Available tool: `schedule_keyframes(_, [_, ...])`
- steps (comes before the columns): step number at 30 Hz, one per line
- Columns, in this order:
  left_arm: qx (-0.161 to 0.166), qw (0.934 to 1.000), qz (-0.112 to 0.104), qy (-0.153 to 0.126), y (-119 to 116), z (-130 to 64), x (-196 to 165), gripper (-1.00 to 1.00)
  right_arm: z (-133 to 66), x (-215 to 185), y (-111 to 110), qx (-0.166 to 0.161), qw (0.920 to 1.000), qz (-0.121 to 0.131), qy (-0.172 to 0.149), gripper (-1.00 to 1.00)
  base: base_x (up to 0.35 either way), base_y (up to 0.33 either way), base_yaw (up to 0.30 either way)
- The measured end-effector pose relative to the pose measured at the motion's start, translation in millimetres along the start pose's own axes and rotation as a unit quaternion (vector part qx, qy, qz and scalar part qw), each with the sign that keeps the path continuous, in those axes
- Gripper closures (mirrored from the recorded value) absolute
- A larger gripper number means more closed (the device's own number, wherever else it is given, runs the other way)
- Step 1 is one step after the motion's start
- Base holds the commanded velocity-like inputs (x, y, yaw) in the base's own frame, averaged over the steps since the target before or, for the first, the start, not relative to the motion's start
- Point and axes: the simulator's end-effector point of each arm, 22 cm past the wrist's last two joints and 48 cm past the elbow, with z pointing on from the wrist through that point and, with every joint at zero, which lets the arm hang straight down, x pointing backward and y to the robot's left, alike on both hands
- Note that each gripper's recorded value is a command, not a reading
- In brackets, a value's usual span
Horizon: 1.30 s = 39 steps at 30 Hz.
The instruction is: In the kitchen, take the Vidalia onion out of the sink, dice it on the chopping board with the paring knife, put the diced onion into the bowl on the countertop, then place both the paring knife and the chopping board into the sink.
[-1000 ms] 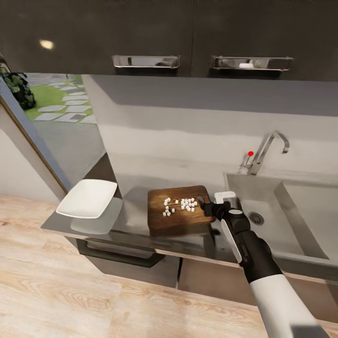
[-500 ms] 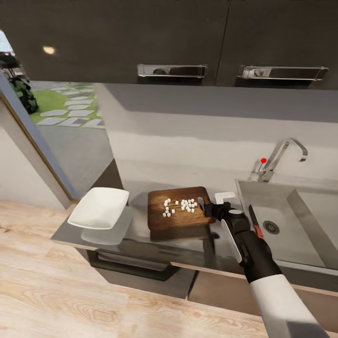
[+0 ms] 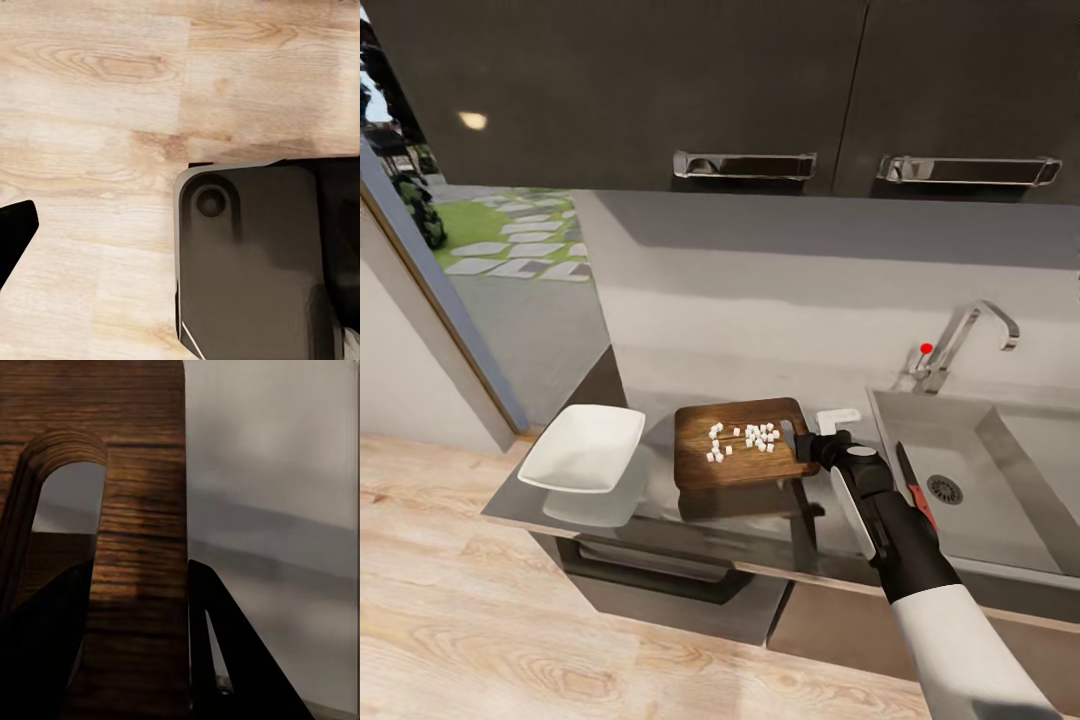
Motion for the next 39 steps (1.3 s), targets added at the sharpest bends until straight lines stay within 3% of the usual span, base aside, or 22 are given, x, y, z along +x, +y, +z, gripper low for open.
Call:
schedule_keyframes(10, [-0.001,1.0,-0.001,-0.008,0,1.3,-5,-1.0,-6.6,3,0,0.0,0.9998,-0.002,0.019,1.0,0.0,0.0,0.0])
schedule_keyframes(30, [-0.002,0.9997,-0.002,-0.024,1,3.7,-15,-1.0,-19.2,-14,-1,0.003,1.0,-0.003,0.004,1.0,0.038,0.162,0.0])
schedule_keyframes(39, [-0.003,0.9996,-0.001,-0.027,2,4.3,-16,-1.0,-24.9,-22,-2,0.003,1.0,-0.003,-0.003,1.0,0.004,0.02,0.0])
